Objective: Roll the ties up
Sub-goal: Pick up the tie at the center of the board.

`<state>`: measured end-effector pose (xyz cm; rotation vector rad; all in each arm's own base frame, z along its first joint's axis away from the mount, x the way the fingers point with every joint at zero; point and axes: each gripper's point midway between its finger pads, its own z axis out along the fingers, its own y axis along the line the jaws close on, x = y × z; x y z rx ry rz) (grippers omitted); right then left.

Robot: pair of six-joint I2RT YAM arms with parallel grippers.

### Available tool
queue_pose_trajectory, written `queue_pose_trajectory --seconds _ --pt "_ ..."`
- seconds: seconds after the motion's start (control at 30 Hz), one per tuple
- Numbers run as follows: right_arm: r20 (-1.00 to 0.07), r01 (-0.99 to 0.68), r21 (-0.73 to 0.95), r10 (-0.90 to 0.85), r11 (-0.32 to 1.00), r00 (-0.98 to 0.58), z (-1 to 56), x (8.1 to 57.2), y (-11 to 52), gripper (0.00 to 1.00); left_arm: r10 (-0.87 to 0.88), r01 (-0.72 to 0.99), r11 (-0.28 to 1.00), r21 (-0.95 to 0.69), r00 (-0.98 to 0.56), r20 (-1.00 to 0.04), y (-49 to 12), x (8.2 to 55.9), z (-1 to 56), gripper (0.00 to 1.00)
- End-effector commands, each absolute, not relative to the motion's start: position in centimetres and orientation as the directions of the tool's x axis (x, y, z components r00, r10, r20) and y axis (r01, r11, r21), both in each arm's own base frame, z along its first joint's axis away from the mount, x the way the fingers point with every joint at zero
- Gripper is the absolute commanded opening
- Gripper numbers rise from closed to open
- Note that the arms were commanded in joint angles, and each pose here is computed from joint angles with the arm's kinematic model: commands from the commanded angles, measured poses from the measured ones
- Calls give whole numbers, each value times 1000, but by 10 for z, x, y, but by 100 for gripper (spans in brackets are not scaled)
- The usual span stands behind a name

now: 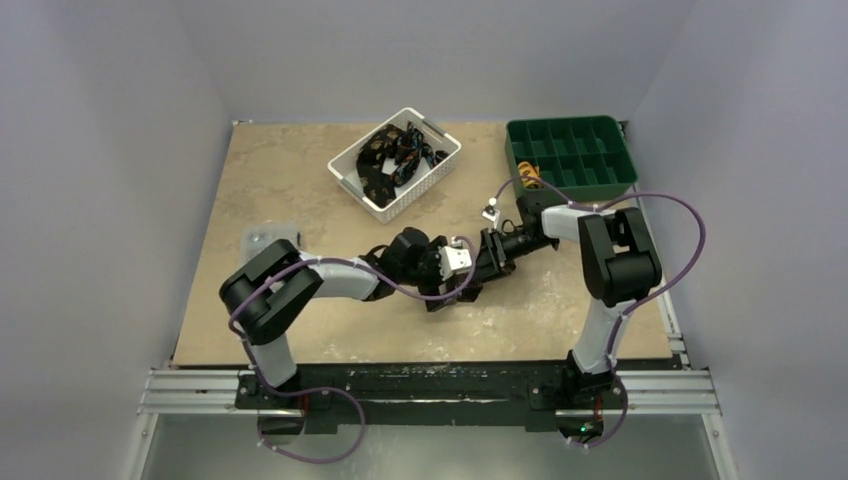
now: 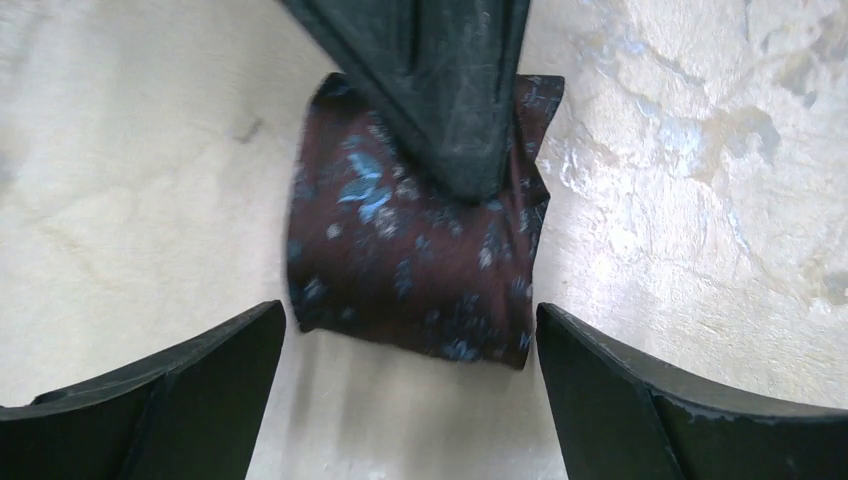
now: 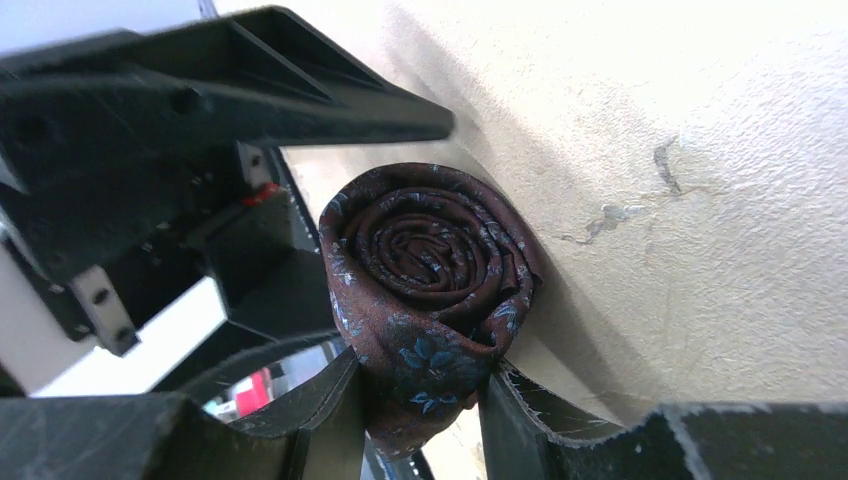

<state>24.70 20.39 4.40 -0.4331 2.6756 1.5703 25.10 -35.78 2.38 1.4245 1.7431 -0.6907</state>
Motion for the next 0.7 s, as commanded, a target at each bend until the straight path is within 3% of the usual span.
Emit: queue_pose_trajectory --seconds 0.0,0.23,0.47,0.67 --pt "-271 -365 789 -253 494 -929 53 263 197 0 425 959 271 82 -43 -904 -361 264 86 97" --pt "-328 -421 771 -268 477 -906 68 268 198 0 367 947 310 84 -38 -930 -355 269 116 100" --pt "-438 -552 625 -337 552 -834 103 286 182 0 397 925 370 81 -78 -914 -327 270 128 100" --pt "-432 -571 603 -374 556 -821 96 278 175 0 415 954 262 148 27 -910 -326 266 122 100"
